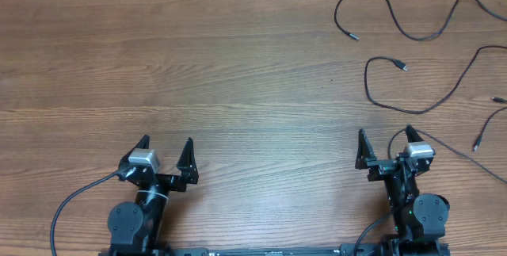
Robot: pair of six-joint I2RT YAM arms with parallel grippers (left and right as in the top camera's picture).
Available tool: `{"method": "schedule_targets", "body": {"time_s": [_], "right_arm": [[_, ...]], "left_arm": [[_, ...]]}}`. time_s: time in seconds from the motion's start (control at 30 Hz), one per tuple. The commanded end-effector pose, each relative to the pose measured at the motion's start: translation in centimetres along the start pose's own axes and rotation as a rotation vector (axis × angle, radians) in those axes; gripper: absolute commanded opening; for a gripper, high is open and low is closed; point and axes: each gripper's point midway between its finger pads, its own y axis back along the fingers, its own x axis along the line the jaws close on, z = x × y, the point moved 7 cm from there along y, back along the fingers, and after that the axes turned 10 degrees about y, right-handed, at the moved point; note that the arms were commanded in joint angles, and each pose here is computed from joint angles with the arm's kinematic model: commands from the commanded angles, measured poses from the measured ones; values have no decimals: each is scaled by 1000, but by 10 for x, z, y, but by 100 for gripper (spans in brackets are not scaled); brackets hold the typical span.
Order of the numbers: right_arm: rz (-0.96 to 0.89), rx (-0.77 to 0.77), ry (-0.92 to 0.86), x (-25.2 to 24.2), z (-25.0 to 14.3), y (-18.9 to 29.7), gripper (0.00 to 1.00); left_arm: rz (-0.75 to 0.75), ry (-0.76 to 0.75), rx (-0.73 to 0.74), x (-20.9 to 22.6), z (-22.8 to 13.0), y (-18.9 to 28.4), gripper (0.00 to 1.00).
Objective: Untangle cables
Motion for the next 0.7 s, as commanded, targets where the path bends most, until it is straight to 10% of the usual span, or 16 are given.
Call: {"method": "schedule_targets", "body": {"time_s": [0.0,0.67], "right_arm": [[-6,-7,7,0,-1,0,100],[-6,-7,7,0,-1,0,100]], "left_arm": [[36,13,-17,6,-3,-1,100],[128,10,-99,19,-2,-4,100]]}}
